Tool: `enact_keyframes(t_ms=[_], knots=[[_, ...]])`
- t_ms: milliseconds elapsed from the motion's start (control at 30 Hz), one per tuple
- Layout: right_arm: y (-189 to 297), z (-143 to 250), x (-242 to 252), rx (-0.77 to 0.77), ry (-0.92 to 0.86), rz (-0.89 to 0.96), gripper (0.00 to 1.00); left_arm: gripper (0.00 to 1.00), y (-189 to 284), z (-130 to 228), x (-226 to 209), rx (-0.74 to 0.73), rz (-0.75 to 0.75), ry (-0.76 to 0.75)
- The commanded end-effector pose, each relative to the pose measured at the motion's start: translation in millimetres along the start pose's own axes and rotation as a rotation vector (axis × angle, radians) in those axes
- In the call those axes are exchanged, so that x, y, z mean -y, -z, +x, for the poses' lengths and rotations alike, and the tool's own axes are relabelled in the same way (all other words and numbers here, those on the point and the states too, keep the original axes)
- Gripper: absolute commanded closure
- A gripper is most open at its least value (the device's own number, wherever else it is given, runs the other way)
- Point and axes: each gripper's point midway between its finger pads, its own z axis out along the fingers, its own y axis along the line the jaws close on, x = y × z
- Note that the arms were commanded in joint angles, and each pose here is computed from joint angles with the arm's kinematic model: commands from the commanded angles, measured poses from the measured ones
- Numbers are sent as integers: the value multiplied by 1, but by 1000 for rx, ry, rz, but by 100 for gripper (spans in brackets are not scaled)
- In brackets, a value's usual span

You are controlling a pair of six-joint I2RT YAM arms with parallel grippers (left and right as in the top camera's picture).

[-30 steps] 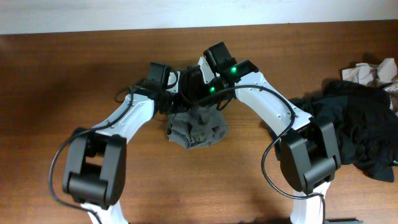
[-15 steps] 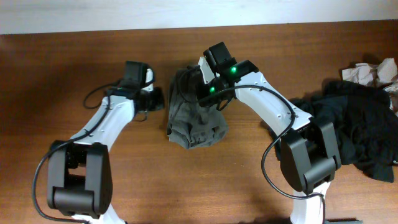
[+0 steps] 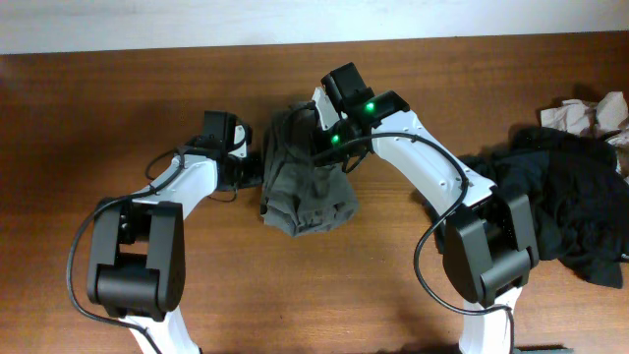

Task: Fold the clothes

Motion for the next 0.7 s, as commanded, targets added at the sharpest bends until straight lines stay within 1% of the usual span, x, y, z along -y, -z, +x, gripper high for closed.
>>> enact_keyframes(t_ms=[0,233,467,600,633,667], knots=[[-2,-7,-22,19,31,-49,96,94,-13,18,9,-63,65,-44],[-15,-14,-42,61,81,-48,96,95,-14,21,13,-72,72,-49],[-49,-12,-35,46,15,-22,95,96,-13,23,13,-82,76,-46],[-72,-7,-35,17,-10,-57,95,96,-13,24,15,-88,85,-45],[-77,-6,-36,10,-9,-68,94,96,-13,24,16,-89,90,-45],[-80,-5,-37,7,-8,-69,89,96,-13,24,16,-89,90,-45]])
